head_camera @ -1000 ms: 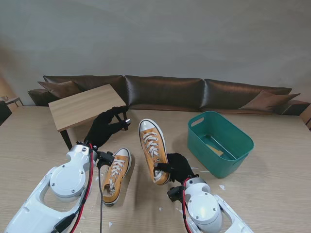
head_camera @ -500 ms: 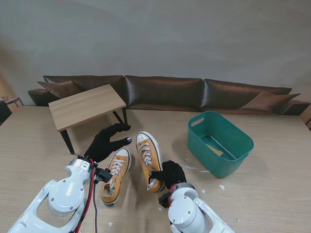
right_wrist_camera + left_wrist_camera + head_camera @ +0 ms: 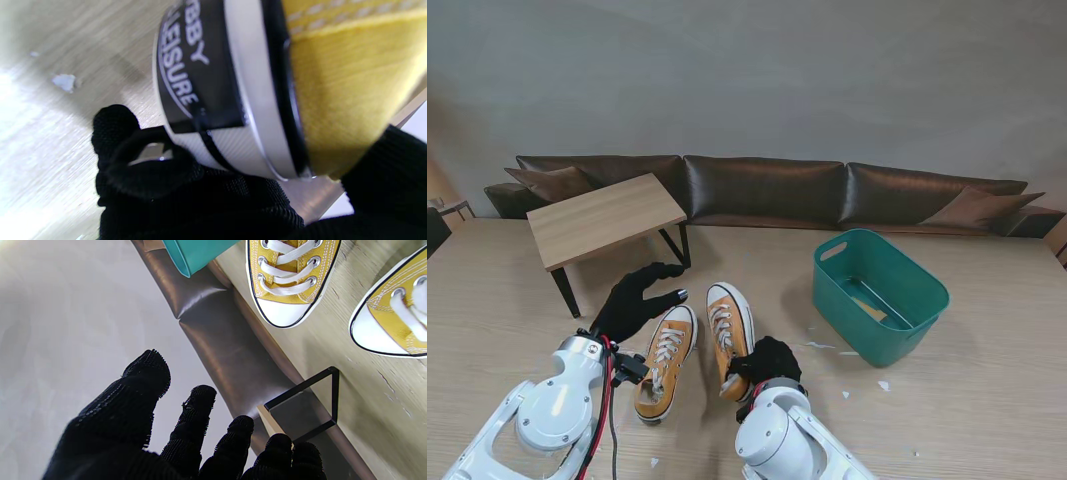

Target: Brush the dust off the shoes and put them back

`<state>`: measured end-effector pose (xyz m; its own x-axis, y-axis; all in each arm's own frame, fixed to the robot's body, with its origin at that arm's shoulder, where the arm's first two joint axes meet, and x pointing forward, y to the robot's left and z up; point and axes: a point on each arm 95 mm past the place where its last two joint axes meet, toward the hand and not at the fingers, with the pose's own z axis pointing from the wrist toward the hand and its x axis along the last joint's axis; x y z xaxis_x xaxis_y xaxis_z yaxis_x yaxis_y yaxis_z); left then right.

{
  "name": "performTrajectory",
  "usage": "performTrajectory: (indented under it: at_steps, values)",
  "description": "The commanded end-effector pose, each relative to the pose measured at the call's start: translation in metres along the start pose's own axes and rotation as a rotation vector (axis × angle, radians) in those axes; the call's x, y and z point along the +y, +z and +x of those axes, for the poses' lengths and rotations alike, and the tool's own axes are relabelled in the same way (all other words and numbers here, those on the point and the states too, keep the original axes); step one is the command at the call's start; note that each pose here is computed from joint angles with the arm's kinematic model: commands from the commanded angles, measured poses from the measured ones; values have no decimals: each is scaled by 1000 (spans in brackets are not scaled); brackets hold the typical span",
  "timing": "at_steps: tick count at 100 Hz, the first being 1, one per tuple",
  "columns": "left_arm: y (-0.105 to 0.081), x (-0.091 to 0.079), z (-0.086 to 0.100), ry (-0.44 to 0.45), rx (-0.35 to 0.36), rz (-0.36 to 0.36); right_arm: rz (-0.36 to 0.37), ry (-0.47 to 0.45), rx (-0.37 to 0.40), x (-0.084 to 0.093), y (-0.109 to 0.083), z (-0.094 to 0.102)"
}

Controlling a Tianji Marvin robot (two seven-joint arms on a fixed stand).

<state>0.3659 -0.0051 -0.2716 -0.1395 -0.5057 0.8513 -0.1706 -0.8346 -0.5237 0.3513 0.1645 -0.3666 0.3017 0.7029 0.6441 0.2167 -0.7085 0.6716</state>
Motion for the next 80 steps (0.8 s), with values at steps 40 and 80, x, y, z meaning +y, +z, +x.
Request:
performTrajectory:
  at_steps: [40, 80]
  values:
    - [-10, 1, -3, 0, -17, -30, 27, -49, -92, -11, 2, 7]
    - [-10, 1, -7, 0, -18, -48, 89, -112, -119, -10, -1, 5]
